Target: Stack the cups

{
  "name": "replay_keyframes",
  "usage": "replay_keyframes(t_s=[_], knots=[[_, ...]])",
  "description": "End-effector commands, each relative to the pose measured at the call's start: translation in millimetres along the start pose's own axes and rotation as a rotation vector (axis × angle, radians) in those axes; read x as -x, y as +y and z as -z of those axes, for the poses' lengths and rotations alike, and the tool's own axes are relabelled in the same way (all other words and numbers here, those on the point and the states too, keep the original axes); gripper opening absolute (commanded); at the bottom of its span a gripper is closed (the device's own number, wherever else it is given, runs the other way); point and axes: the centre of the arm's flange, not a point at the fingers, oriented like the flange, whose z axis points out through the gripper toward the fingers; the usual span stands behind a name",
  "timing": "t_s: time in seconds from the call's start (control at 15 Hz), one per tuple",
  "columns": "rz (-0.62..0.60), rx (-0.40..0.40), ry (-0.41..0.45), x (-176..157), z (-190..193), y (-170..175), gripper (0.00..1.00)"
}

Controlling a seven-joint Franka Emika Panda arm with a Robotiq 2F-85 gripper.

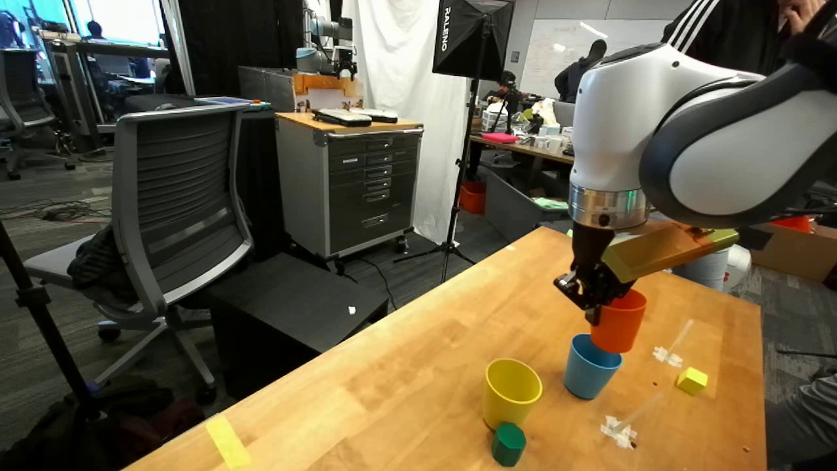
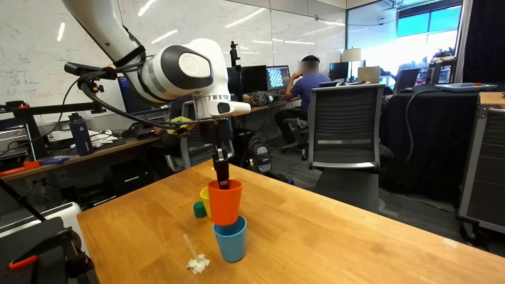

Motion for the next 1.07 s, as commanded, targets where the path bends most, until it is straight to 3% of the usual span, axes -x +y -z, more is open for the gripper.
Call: replay_keyframes(t_s=[0.0,1.0], knots=[[0.017,0.009,0.032,-4,-6,0,0.01],[0.055,0.006,0.066,-14,-32,-17,0.01]])
